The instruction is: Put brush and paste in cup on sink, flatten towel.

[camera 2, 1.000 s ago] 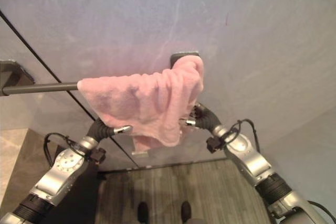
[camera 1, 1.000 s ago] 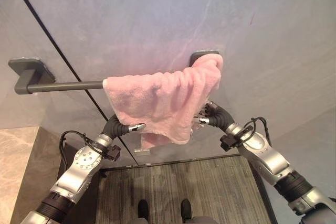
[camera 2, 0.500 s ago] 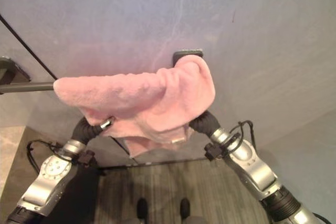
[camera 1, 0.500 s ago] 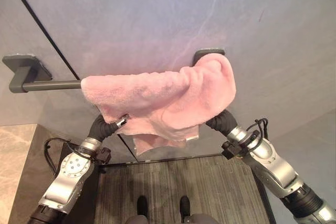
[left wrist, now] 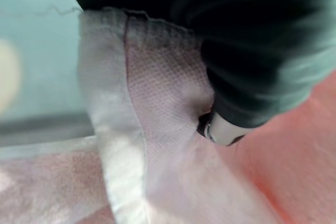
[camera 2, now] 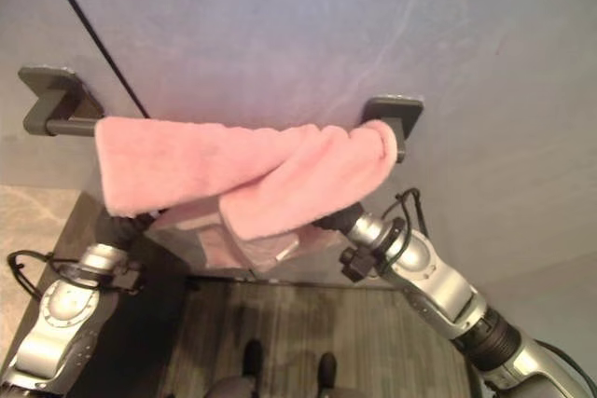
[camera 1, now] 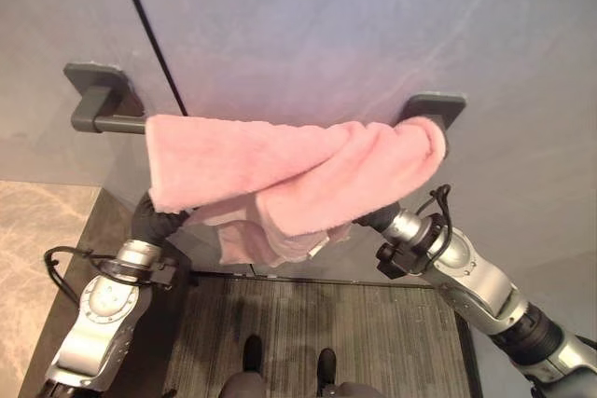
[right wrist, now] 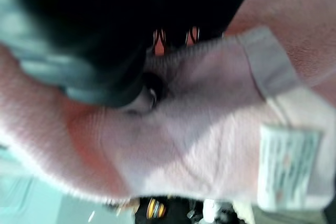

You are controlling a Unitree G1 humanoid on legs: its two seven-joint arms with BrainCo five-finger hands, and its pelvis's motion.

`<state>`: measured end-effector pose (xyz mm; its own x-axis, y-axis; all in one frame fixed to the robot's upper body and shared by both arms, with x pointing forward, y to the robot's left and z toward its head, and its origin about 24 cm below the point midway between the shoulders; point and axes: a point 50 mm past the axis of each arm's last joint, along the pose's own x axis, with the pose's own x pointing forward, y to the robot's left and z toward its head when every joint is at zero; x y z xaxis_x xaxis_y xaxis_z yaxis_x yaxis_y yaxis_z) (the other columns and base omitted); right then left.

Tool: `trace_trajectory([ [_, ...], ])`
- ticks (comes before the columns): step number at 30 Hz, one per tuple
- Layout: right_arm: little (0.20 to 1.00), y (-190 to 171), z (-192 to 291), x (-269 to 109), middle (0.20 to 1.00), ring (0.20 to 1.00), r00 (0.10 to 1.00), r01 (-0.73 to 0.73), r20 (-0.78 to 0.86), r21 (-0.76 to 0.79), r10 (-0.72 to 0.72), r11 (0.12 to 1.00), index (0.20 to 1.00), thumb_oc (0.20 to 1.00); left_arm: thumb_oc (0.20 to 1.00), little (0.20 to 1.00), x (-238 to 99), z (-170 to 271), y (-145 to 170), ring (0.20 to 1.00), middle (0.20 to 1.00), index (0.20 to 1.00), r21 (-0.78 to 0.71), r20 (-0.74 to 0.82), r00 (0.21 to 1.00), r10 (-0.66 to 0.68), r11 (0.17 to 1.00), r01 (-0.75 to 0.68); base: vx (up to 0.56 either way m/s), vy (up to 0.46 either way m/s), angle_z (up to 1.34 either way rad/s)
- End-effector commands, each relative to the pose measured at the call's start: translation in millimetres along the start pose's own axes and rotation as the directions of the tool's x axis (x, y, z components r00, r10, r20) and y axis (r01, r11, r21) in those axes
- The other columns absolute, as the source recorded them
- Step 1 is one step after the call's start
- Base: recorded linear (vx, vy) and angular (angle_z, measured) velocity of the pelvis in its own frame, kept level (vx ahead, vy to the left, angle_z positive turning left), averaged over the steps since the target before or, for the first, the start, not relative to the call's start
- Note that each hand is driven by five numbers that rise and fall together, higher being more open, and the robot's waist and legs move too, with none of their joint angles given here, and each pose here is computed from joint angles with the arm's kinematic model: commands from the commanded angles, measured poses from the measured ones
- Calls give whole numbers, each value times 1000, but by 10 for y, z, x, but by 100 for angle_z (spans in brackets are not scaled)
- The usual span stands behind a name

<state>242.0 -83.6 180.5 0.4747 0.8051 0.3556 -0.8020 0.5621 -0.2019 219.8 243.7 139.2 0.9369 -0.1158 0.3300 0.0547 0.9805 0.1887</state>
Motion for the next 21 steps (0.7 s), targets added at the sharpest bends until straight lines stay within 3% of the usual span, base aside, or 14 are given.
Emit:
trace_trajectory([
  [1, 200, 78, 130, 114, 200, 200, 995, -28, 100, 8, 28, 1000, 200, 200, 200, 200, 35, 227, 128, 200, 200, 200, 33, 122, 992, 41, 998, -45, -13, -14, 33],
  [6, 200, 96, 102, 109, 200, 200, 996, -28, 87, -1, 28, 1000, 200, 200, 200, 200, 20, 116, 134, 200, 200, 200, 11, 72, 996, 57, 998, -58, -11, 1, 13],
  [17, 200, 109, -113, -187, 200, 200, 995, 100, 14, 77, -101, 992, 200, 200, 200, 200, 22, -380, -501, 200, 200, 200, -171, -107, 981, -160, 975, 140, 3, 4, -4],
  [21, 200, 91, -154, -210, 200, 200, 992, 125, 3, 93, -126, 988, 200, 200, 200, 200, 20, -418, -536, 200, 200, 200, -174, -119, 977, -175, 973, 153, 1, 1, -19],
])
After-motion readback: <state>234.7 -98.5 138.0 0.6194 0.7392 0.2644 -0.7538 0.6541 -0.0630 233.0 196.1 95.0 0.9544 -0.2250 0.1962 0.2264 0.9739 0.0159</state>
